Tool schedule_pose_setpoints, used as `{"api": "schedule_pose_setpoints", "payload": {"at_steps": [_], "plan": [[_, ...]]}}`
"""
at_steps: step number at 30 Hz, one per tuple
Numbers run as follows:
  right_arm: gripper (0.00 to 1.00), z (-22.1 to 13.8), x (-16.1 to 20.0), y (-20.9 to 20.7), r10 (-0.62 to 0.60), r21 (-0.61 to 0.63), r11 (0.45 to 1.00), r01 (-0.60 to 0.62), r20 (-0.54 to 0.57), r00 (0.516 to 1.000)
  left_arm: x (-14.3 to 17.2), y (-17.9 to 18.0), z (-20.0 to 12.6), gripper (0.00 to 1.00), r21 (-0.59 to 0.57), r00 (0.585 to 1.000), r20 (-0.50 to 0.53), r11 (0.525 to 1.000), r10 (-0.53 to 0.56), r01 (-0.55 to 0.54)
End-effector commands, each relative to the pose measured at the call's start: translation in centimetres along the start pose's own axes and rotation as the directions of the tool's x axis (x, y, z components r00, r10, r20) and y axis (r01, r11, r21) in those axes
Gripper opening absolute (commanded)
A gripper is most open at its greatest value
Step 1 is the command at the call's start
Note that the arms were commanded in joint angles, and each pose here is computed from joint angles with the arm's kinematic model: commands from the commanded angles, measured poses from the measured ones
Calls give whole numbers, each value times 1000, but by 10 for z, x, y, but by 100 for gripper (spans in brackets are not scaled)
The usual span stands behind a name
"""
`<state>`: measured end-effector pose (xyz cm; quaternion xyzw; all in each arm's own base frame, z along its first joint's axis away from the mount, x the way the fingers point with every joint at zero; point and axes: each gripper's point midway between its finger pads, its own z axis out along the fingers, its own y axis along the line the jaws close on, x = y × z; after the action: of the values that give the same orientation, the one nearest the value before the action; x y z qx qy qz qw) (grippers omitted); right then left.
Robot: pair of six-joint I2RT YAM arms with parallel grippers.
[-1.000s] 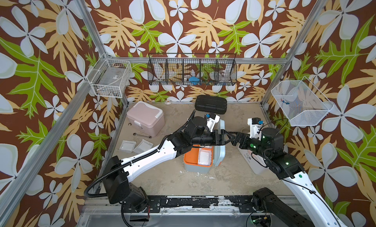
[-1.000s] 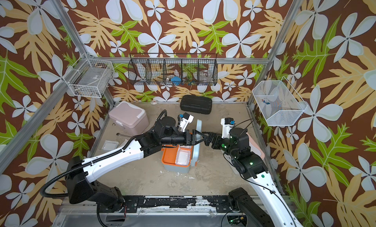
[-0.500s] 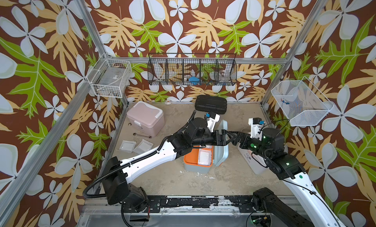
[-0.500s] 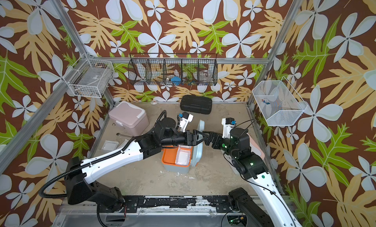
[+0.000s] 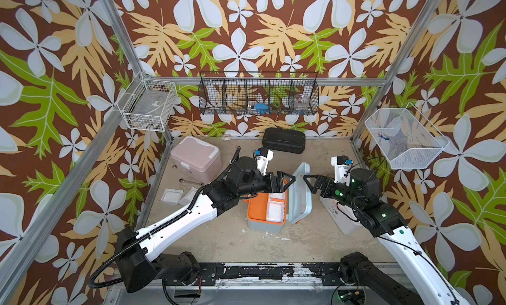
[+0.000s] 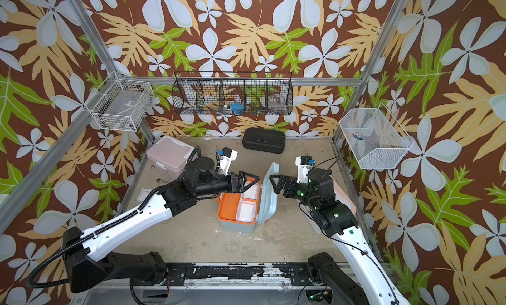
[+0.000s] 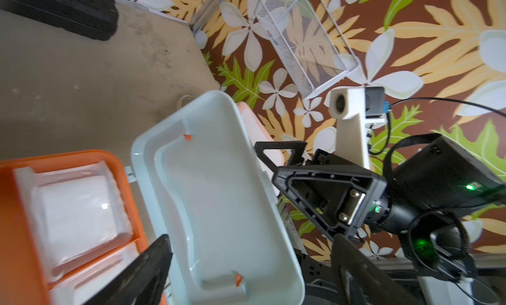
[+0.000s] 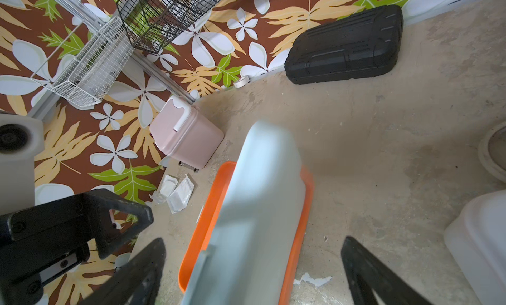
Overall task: Open first aid kits and take out gauze
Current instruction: Open the lid of the first aid kit, then pick up the gauze from the first aid kit.
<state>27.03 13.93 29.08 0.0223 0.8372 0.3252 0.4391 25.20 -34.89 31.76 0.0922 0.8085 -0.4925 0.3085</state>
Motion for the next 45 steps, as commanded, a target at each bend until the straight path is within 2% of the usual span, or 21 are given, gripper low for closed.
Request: {"api": "schedule_pose_setpoints", "payload": {"at_steps": [1, 3, 6, 16, 24, 32, 35, 40, 42, 45], "plan": [[99, 0, -4, 6, -37, -25, 999, 37, 12, 999, 9, 44, -6, 90, -212, 998, -29, 975, 64, -69], [97, 5, 1, 3, -40, -22, 999, 40, -7, 999, 9, 66, -7, 87, -313, 996, -45, 946, 74, -84], [93, 10, 9, 3, -34, -43, 999, 32, -39, 999, 14, 86, 2, 83, -394, 991, -102, 911, 87, -121], [88, 10, 26, -8, -39, -23, 999, 37, -67, 997, 19, 128, 20, 71, -549, 975, -196, 812, 106, -198], [88, 12, 32, -11, -39, -24, 999, 37, -80, 996, 26, 143, 43, 63, -563, 959, -265, 792, 98, -236], [88, 13, 33, -12, -39, -23, 999, 37, -85, 996, 29, 150, 56, 52, -567, 954, -285, 787, 89, -243], [88, 13, 34, -12, -39, -22, 999, 37, -84, 996, 32, 153, 59, 45, -568, 952, -294, 786, 83, -244], [88, 13, 34, -13, -36, -18, 999, 34, -86, 996, 37, 161, 63, 43, -579, 948, -309, 777, 74, -249], [88, 14, 35, -14, -35, -19, 999, 33, -86, 996, 38, 161, 63, 33, -577, 948, -310, 777, 76, -251], [88, 18, 38, -16, -24, -18, 1000, 22, -97, 995, 36, 159, 59, 23, -578, 950, -303, 776, 82, -251]]}}
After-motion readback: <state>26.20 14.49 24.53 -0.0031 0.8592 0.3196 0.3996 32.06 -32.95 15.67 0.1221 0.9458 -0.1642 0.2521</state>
